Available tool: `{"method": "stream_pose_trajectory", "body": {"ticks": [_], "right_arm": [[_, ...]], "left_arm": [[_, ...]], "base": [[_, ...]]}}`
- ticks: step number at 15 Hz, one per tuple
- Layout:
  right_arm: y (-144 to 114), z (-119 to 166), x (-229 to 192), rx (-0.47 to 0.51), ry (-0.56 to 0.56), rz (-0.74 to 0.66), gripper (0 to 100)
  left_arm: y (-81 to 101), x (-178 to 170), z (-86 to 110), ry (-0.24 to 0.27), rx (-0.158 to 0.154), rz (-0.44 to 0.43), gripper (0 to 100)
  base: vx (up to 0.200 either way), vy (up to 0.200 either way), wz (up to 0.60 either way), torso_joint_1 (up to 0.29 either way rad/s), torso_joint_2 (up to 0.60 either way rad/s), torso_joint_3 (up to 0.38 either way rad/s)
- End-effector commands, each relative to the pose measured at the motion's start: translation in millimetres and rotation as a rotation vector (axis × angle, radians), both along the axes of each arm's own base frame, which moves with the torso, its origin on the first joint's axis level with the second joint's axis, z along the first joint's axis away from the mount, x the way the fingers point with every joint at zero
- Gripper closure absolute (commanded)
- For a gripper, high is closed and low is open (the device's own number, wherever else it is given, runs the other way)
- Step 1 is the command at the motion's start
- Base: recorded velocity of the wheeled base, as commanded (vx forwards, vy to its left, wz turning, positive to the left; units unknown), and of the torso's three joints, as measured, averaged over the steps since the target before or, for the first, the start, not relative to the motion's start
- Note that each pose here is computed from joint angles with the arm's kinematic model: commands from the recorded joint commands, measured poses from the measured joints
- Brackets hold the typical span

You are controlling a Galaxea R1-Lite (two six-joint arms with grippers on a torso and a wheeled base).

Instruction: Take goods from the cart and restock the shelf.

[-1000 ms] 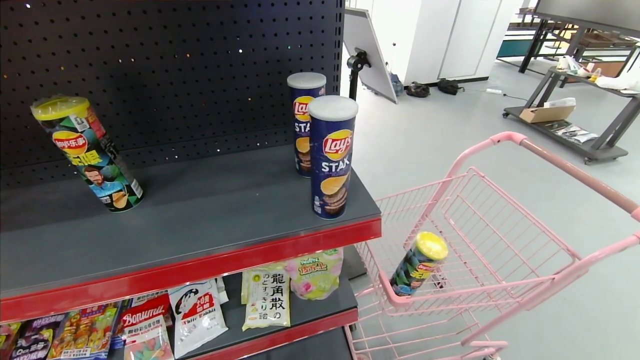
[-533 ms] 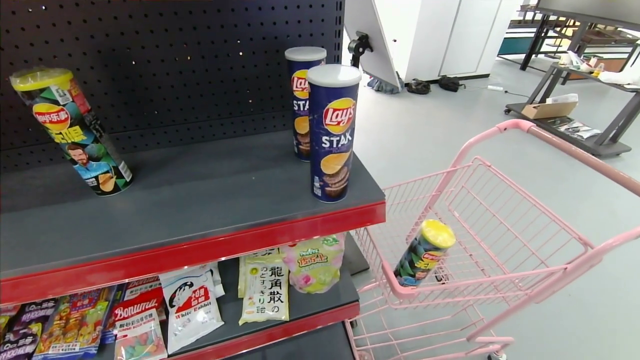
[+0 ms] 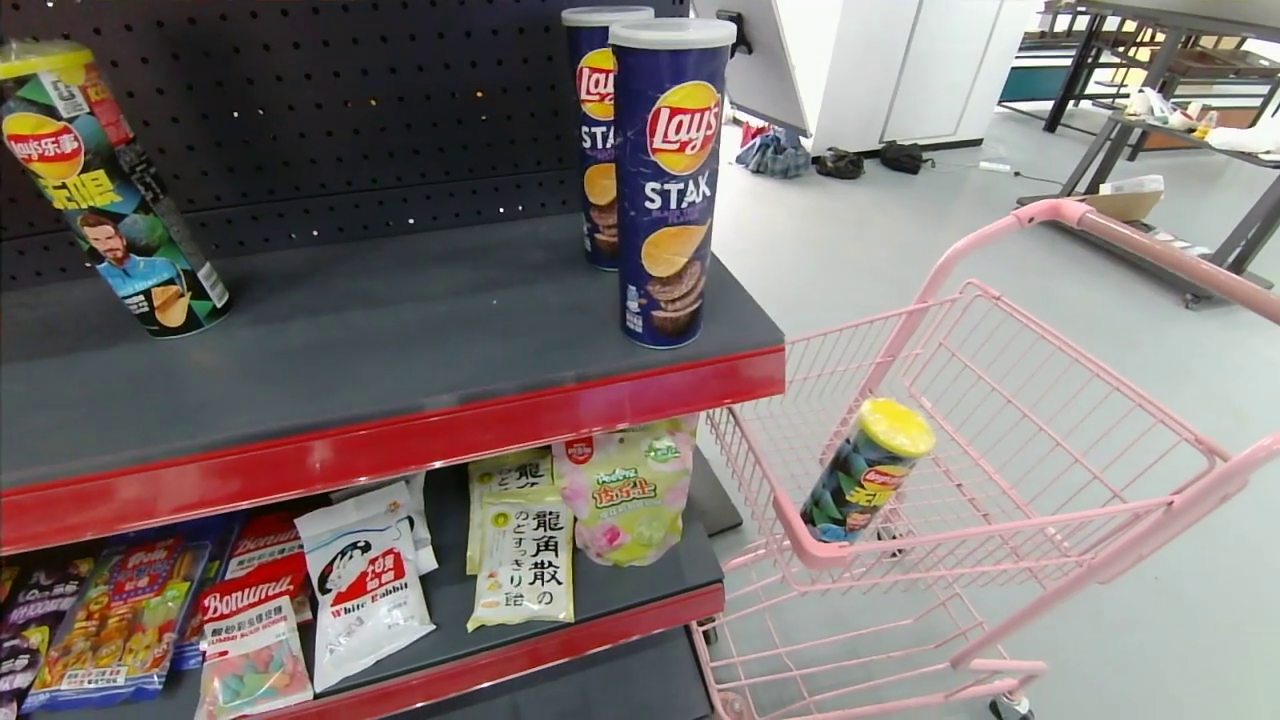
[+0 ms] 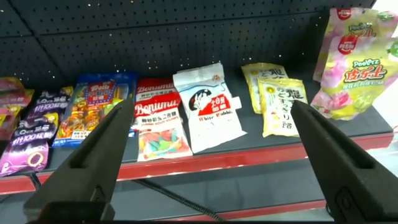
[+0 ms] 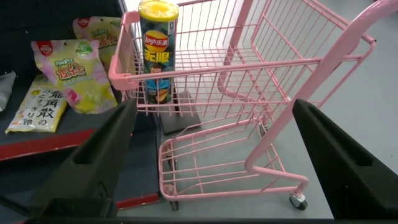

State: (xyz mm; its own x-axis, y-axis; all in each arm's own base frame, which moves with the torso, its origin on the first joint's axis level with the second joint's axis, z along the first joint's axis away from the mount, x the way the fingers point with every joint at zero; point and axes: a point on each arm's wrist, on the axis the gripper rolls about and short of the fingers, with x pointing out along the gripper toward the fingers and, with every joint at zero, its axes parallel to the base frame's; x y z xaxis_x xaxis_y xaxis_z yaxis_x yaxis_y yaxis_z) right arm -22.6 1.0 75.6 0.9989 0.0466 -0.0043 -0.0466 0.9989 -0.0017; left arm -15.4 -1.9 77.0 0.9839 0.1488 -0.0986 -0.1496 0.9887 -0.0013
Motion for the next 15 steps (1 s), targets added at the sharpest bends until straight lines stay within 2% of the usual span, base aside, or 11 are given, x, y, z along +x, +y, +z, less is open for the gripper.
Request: {"method": "stream_pose_trajectory", "body": {"ticks": [1, 2, 3, 4, 5, 6, 7, 9, 10, 13, 15], "right_arm": [[0.0, 0.4, 0.4, -0.001, 0.005, 0.002, 0], [-0.1, 0.8, -0.5, -0.004, -0.006, -0.011, 0], [-0.1, 66.4, 3.1, 0.045, -0.028, 0.012, 0], [0.3, 123.2, 29.9, 0.176, 0.023, 0.017, 0], [1.7, 150.5, 50.5, 0.198, 0.053, 0.061, 0], [4.5, 155.6, 68.3, 0.146, 0.108, 0.13, 0], [9.6, 151.2, 97.4, 0.115, 0.184, 0.179, 0], [21.0, 143.5, 147.0, 0.18, 0.222, 0.223, 0], [33.5, 123.8, 175.3, 0.184, 0.284, 0.267, 0], [53.6, 70.9, 215.1, 0.172, 0.428, 0.307, 0], [58.5, 55.7, 232.1, 0.172, 0.443, 0.306, 0]], "left_arm": [[0.0, 0.1, 0.0, 0.001, -0.001, 0.002, 0], [0.0, 0.1, 0.0, 0.001, -0.001, 0.0, 0], [0.0, 0.0, 0.0, -0.001, -0.001, 0.002, 0], [0.0, 0.1, 0.0, 0.001, -0.001, 0.002, 0], [0.0, 0.1, 0.0, 0.001, 0.001, 0.002, 0], [0.0, 0.1, 0.0, 0.001, 0.001, 0.002, 0], [0.0, 0.0, 0.0, 0.0, 0.001, 0.002, 0], [0.0, 0.0, 0.0, 0.0, 0.001, 0.002, 0], [0.0, 0.0, 0.0, 0.0, 0.001, 0.002, 0], [0.0, 0.0, 0.0, 0.0, 0.001, 0.002, 0], [0.0, 0.0, 0.0, 0.0, 0.001, 0.002, 0]], "base": [[0.0, 0.0, 0.0, -0.022, 0.07, 0.066], [0.0, 0.0, 0.0, 0.0, 0.0, 0.0], [0.0, 0.0, 0.0, 0.0, 0.0, 0.0], [0.0, 0.0, 0.0, 0.0, 0.0, 0.0], [0.0, 0.0, 0.0, 0.0, 0.0, 0.0], [0.0, 0.0, 0.0, 0.0, 0.0, 0.0], [0.0, 0.0, 0.0, 0.0, 0.0, 0.0], [0.0, 0.0, 0.0, 0.0, 0.0, 0.0], [0.0, 0.0, 0.0, 0.0, 0.0, 0.0], [0.0, 0.0, 0.0, 0.0, 0.0, 0.0], [0.0, 0.0, 0.0, 0.0, 0.0, 0.0]]}}
